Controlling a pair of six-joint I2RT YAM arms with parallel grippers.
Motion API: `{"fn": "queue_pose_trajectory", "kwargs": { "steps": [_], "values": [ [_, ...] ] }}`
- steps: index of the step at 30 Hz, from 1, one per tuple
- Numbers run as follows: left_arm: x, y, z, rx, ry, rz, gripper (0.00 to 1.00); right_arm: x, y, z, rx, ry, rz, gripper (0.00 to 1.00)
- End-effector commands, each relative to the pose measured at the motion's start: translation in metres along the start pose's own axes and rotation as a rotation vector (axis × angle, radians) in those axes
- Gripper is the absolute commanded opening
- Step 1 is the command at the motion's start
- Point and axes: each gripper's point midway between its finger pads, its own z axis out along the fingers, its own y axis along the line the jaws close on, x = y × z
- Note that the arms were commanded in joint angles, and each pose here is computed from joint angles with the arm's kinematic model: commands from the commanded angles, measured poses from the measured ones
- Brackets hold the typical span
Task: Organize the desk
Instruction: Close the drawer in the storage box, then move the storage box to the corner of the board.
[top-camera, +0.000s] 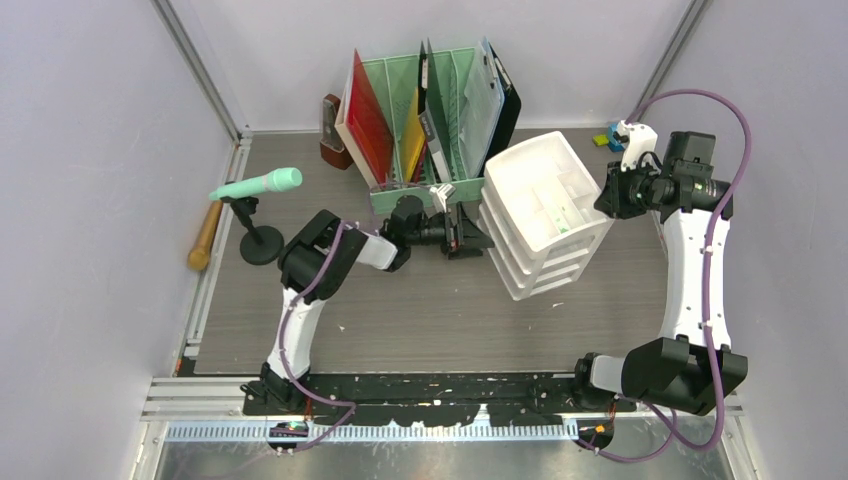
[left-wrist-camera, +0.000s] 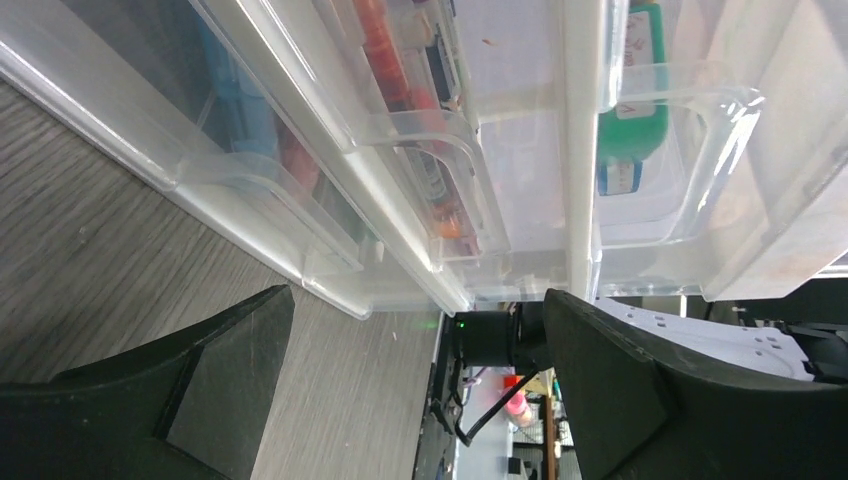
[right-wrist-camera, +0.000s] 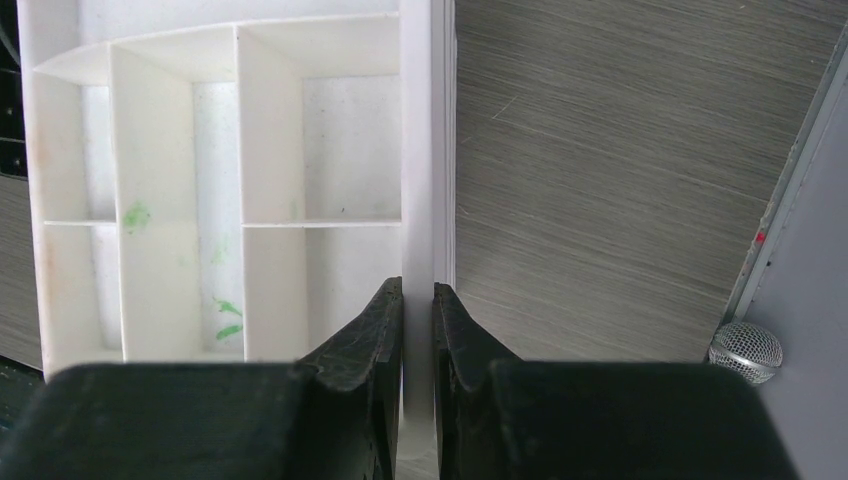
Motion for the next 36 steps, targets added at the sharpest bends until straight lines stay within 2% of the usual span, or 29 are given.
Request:
{"fn": "queue_pose_trajectory", "kwargs": {
  "steps": [1, 11, 16, 22, 29, 36],
  "values": [
    [-0.002, -0.024, -0.017, -0.026, 0.061, 0.130, 1.00, 0.029, -0.006, 0.013, 0.019, 0.135, 0.044, 0.00],
    [0.007, -0.049, -0.058, -0.174, 0.183, 0.412, 1.00, 0.027, -0.016, -0.001, 0.128, 0.131, 0.094, 0.00],
    [0.005, -0.069, -0.078, -0.213, 0.191, 0.583, 1.00, 0.032, -0.025, -0.006, 0.194, 0.135, 0.151, 0.00],
    [0.008, -0.087, -0.097, -0.254, 0.200, 0.672, 1.00, 0.034, -0.038, -0.019, 0.247, 0.117, 0.207, 0.00],
    [0.016, -0.100, -0.118, -0.281, 0.231, 0.760, 1.00, 0.031, -0.048, -0.040, 0.289, 0.113, 0.176, 0.01],
    [0.014, -0.113, -0.127, -0.290, 0.203, 0.823, 1.00, 0.018, -0.058, -0.059, 0.326, 0.102, 0.129, 0.00]
  ]
}}
